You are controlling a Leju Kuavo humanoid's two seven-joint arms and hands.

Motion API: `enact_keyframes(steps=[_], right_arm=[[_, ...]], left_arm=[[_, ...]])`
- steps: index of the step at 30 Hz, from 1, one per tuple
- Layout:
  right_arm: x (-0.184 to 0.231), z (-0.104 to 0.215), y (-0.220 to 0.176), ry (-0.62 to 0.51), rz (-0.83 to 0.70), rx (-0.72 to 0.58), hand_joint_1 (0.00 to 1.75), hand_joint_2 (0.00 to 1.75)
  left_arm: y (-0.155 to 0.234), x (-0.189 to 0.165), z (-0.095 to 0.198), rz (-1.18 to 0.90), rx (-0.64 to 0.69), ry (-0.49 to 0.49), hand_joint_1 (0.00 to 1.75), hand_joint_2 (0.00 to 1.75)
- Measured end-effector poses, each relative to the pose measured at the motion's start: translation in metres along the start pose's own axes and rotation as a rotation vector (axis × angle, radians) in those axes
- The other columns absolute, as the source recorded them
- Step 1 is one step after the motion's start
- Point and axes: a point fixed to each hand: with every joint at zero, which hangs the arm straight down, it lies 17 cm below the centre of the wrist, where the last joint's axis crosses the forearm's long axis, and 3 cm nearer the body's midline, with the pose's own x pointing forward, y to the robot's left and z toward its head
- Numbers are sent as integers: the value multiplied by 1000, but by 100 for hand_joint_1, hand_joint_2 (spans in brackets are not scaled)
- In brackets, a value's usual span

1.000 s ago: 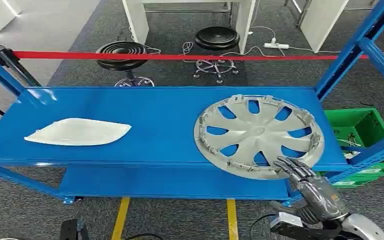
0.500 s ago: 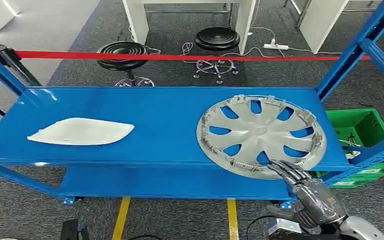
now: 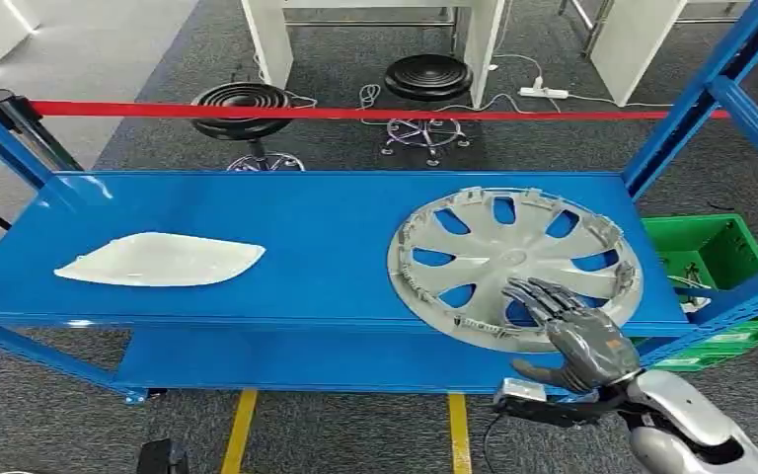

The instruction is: Take the parts from the cabinet and place them on the table.

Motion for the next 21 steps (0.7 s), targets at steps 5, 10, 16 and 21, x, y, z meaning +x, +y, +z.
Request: enact_keyframes(steps=[5, 10, 16, 21], right_arm=[[-4, -24, -2, -8, 24, 7, 0, 175], [-13, -33, 1, 29, 42, -7, 0, 175], [-33, -10, 15, 91, 51, 32, 0, 175], [-46, 2, 24, 127, 70, 88, 0, 175]], left_arm=[[-6, 3, 0, -9, -15, -7, 0, 0], [-17, 15, -1, -25, -43, -30, 0, 0], [-21, 20, -2, -28, -50, -42, 0, 0], [-19, 17, -2, -28, -44, -34, 0, 0]])
